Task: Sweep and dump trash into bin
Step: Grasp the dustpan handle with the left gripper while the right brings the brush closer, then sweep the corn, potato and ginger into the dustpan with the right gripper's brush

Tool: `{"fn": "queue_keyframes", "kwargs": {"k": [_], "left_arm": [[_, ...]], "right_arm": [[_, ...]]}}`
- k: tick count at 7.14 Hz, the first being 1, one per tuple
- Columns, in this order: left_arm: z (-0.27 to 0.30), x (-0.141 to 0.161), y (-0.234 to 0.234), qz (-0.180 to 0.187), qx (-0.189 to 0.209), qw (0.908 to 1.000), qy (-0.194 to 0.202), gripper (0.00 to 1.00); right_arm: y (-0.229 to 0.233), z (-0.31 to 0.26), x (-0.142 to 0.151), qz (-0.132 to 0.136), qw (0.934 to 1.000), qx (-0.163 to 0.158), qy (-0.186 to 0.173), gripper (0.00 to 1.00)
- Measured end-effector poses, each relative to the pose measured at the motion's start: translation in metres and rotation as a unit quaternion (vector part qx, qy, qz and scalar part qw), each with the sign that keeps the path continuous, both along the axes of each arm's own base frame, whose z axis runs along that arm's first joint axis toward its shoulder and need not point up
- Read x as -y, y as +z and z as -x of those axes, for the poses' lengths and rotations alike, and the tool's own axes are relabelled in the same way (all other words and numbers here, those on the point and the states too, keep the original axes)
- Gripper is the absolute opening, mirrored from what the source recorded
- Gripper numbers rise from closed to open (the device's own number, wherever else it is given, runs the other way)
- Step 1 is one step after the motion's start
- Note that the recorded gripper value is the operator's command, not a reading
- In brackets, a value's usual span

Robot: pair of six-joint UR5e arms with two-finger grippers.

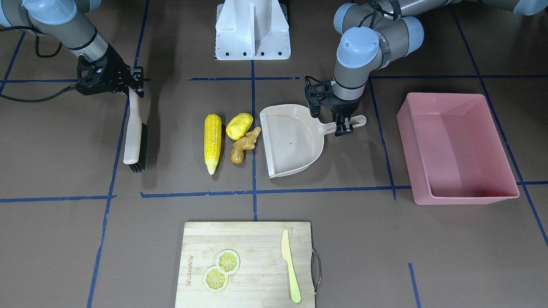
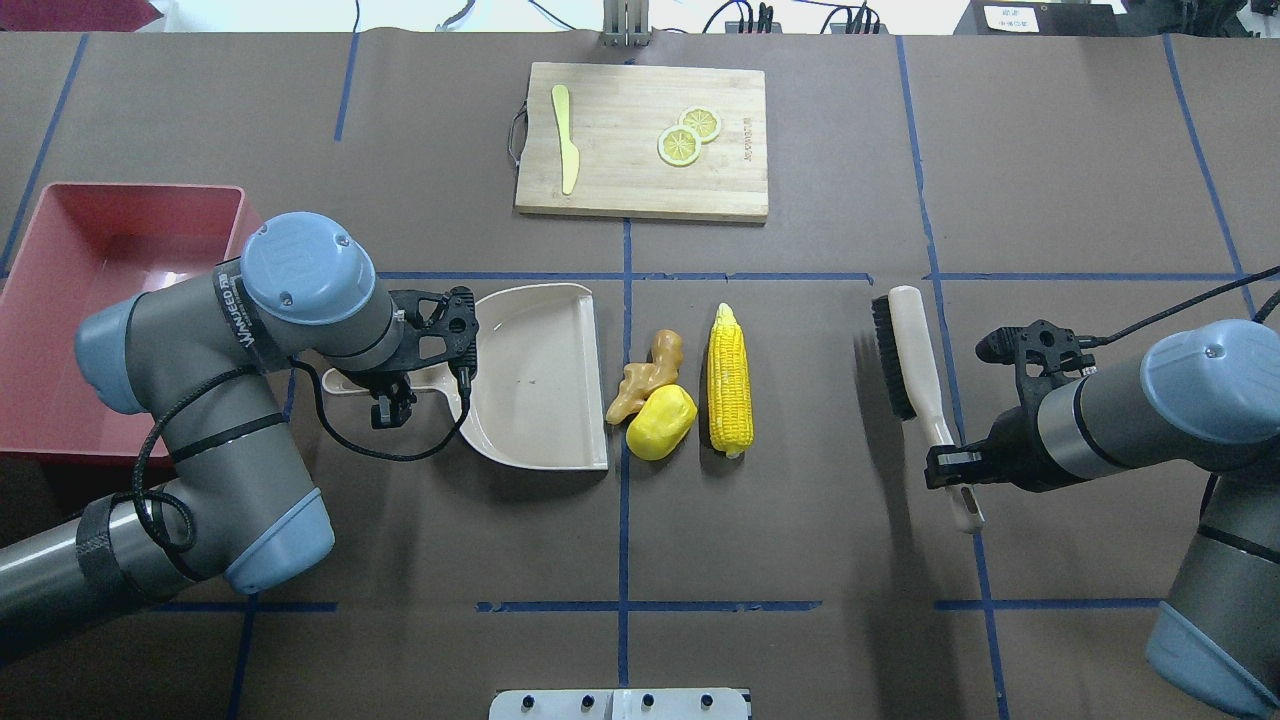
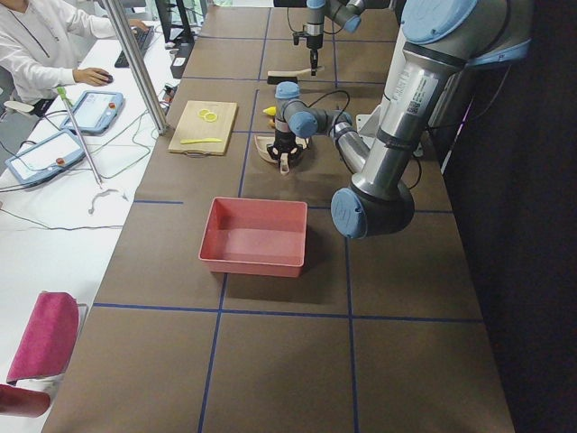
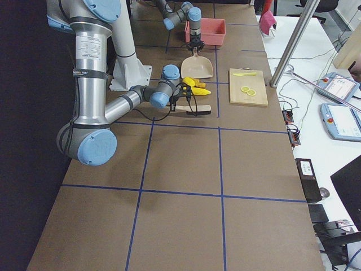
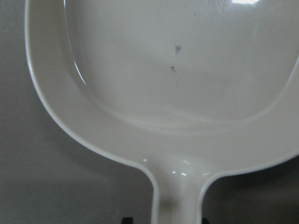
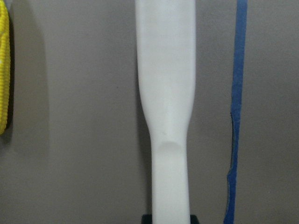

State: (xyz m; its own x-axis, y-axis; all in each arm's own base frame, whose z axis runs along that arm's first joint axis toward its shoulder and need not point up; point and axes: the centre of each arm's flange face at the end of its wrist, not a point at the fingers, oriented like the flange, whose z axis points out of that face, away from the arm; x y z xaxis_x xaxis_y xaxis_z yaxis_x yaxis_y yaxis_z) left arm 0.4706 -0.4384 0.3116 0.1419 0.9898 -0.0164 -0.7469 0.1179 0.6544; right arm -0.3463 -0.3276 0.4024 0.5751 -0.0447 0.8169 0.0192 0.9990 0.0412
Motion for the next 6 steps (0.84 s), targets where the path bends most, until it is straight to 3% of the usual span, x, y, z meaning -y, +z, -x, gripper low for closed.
{"fn": "queue_keyframes", "kwargs": {"k": [4, 6], "left_arm": [[-0.005, -0.002, -0.009, -0.005, 0.012, 0.9999, -0.001, 0.0], [-0.014, -0.005, -0.023, -0.016, 0.021, 0.9997, 0.002, 0.0]], "right_arm": [[-0.025, 0.028, -0.008, 0.01, 0.9999, 0.01, 0.0, 0.0], [-0.055, 0.06, -0.009, 0.031, 0.9995, -0.006, -0.009, 0.0]]}}
